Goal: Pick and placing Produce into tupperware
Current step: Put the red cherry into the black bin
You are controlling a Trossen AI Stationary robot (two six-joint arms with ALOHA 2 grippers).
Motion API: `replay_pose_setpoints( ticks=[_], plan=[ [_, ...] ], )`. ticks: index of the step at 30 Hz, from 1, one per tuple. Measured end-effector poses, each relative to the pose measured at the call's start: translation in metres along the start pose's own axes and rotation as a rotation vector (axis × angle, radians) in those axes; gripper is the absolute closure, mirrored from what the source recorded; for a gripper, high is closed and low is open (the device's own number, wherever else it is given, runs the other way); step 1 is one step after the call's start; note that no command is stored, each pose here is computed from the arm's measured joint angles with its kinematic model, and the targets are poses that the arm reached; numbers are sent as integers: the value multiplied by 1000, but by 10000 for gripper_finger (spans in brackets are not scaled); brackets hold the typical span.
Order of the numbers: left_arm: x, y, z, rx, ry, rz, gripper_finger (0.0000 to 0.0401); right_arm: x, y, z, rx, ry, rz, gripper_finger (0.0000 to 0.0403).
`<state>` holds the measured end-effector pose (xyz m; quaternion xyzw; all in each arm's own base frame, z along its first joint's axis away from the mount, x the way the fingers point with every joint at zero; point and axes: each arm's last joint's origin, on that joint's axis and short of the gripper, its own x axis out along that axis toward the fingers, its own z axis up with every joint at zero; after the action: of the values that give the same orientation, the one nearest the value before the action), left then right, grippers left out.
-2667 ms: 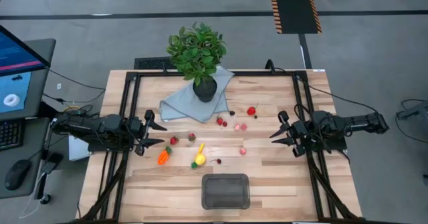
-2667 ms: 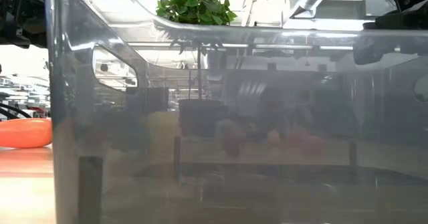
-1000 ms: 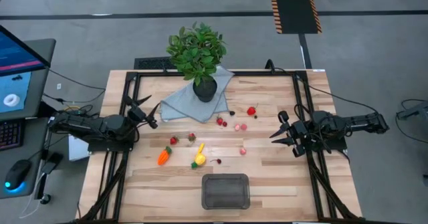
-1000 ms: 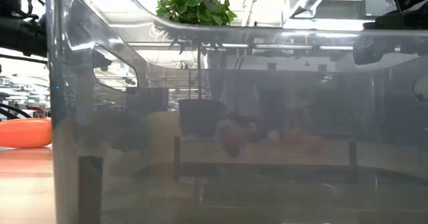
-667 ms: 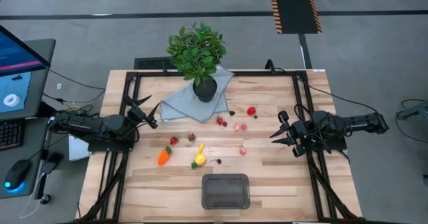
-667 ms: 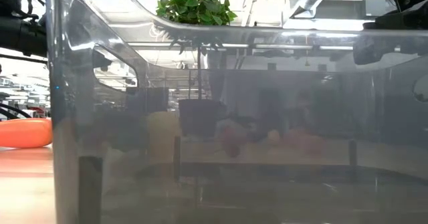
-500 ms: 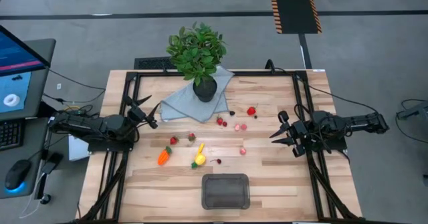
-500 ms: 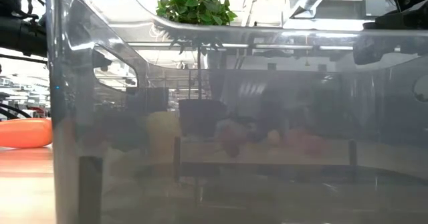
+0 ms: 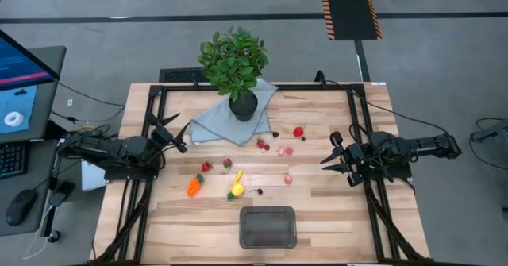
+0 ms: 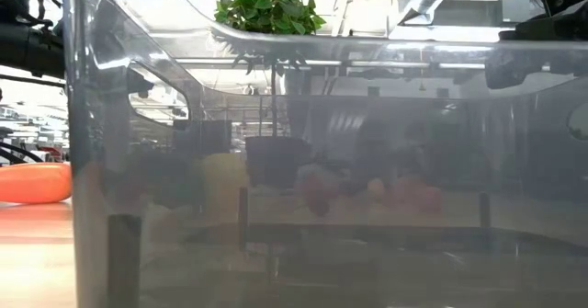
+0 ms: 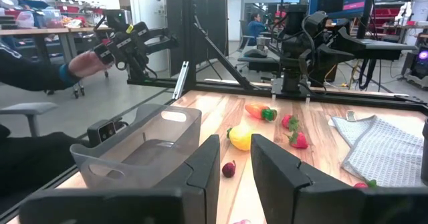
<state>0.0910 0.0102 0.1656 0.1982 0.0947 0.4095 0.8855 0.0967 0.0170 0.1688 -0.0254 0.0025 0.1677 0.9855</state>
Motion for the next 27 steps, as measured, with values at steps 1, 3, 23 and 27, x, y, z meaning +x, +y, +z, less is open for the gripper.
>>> replay_pose_setpoints(
  ticks=[1, 3, 23, 27],
  plan=[
    [0, 0, 0, 0, 0, 0, 188, 0, 0, 0, 0, 0, 0, 294],
    [0, 0, 0, 0, 0, 0, 188, 0, 0, 0, 0, 0, 0, 294],
    [-2, -7, 6, -725, -47, -329, 188, -2, -3, 20, 533, -221, -54, 294],
    [-3, -9, 8, -816, -37, -421, 188, -3, -5, 22, 500, -260, -118, 294]
  ],
)
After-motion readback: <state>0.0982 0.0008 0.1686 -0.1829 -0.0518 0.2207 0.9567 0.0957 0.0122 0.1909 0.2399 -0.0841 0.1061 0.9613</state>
